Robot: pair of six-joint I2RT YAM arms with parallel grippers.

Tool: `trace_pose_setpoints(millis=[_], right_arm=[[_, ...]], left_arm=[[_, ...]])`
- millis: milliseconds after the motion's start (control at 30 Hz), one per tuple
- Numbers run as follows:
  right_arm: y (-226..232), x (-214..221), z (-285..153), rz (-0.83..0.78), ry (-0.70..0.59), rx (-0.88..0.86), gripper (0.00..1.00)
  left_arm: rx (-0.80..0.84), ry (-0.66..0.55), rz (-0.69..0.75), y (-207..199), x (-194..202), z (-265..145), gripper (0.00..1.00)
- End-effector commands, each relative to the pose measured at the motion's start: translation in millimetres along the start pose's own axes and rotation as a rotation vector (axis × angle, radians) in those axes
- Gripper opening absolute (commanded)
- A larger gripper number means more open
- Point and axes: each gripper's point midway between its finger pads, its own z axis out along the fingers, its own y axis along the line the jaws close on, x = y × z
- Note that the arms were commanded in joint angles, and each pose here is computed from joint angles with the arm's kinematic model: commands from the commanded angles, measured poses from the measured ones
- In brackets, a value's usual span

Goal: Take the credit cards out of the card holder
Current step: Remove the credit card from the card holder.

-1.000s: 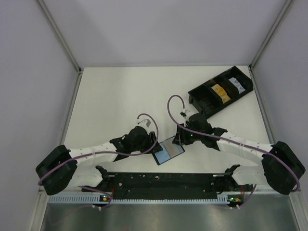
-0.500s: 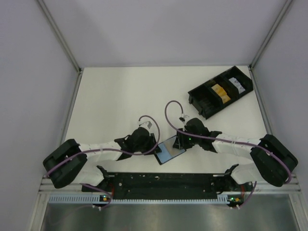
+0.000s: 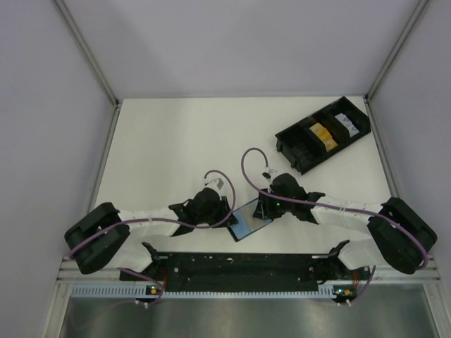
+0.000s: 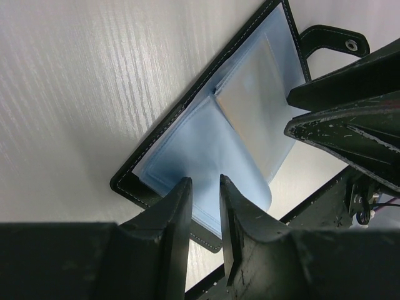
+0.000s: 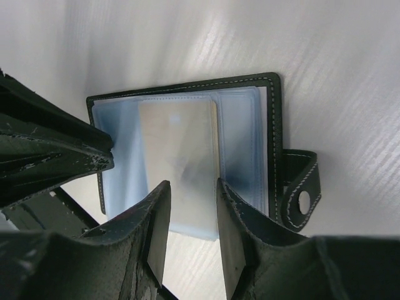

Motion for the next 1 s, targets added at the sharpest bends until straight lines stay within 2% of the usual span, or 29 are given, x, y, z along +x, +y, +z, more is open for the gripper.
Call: trace_pose_setpoints(millis=[0, 400, 600, 867, 967], right_arm=[[25, 13, 1, -0.001, 0.058, -0.111, 0.35], [76, -11, -12, 0.028, -0.002, -0.324, 0.30], [103, -14, -21, 0.002, 0.009, -0.419, 0.32], [106, -2, -14, -0.014, 0.067, -0.433, 0.33], [94, -8, -14, -0.030, 0.024, -0.351, 0.33]], left_arm=[[-0.028, 0.034, 0.007, 8, 12, 5, 0.29], [-0.014, 0.027, 0.008, 5, 14, 5, 0.28], [-0.005, -0.034, -0.018, 6, 7, -4, 0.28], [0.008, -0.167, -0.062, 8, -11, -28, 0.30], [0.025, -0.189, -0.059, 2, -17, -37, 0.31]])
